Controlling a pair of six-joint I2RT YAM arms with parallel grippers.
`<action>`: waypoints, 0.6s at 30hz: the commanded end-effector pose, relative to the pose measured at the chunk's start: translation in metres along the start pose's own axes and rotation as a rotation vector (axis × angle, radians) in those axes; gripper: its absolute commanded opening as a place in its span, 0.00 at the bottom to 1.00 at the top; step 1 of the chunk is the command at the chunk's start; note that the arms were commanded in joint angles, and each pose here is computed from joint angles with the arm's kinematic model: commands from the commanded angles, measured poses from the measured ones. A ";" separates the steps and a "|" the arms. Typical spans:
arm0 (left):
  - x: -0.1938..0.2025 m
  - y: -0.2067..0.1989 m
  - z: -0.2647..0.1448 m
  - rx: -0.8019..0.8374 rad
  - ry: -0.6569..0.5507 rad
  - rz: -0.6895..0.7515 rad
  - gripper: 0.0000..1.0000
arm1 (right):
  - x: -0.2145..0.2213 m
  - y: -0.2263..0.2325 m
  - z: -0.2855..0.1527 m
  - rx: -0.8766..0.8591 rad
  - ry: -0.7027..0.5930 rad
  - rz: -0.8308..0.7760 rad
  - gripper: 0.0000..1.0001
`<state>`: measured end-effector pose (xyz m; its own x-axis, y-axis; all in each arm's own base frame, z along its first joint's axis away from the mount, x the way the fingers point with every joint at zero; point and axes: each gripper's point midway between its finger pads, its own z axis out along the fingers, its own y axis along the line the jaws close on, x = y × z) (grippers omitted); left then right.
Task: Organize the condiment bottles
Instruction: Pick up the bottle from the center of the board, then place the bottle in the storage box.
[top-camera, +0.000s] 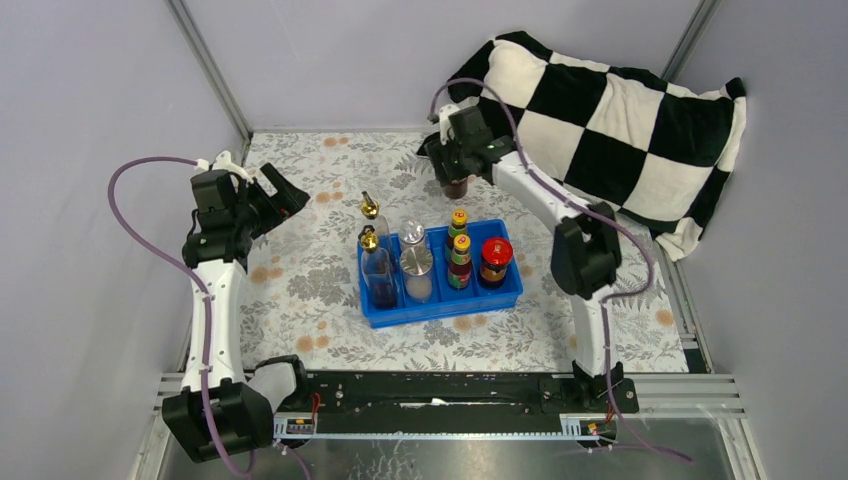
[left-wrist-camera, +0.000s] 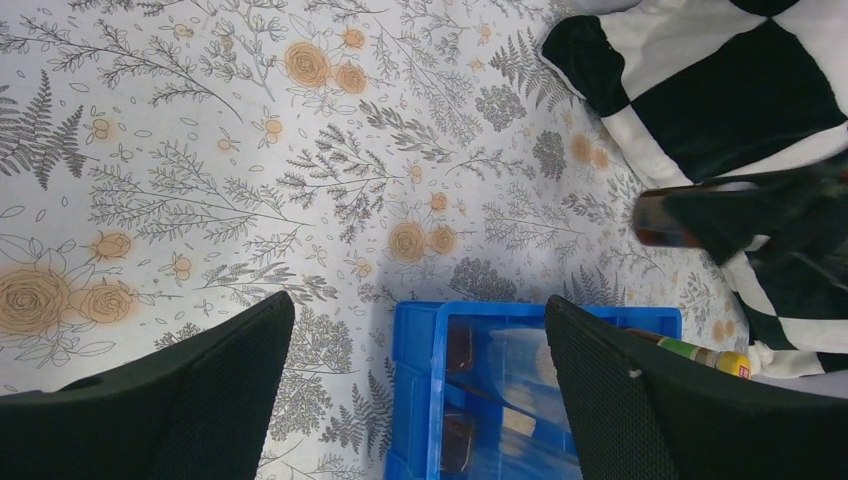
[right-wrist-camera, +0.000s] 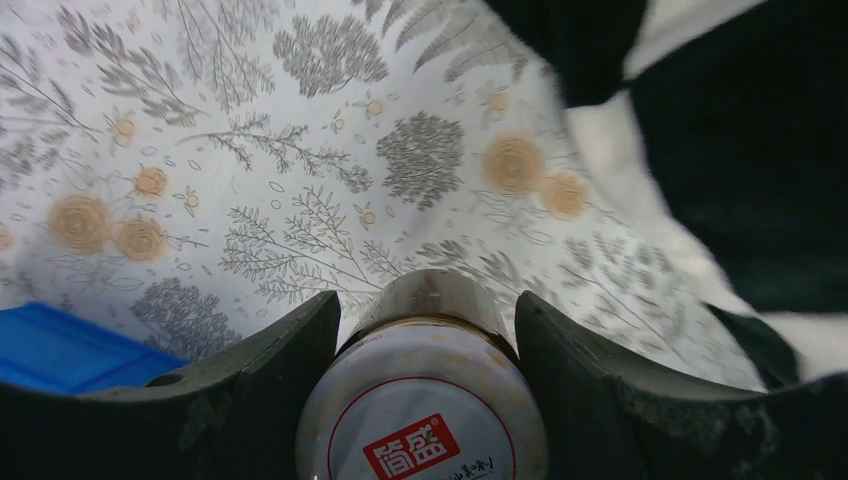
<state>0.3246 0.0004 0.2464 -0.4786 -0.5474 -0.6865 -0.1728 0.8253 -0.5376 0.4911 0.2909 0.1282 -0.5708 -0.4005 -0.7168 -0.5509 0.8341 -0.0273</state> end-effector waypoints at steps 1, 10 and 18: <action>0.001 -0.011 -0.006 0.045 -0.016 0.032 0.99 | -0.089 -0.022 -0.118 0.096 -0.299 0.037 0.52; 0.021 -0.040 -0.004 0.061 0.008 0.096 0.99 | -0.019 -0.025 -0.174 0.139 -0.251 0.088 0.53; 0.030 -0.057 -0.007 0.061 0.013 0.131 0.99 | 0.029 -0.014 -0.175 0.098 -0.217 0.139 0.53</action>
<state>0.3136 -0.0709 0.2495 -0.5498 -0.4219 -0.7209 -0.0230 0.8704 -0.4918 0.3703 0.1964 0.2002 -0.5632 -0.2923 -0.7729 -0.4320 0.9015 -0.0261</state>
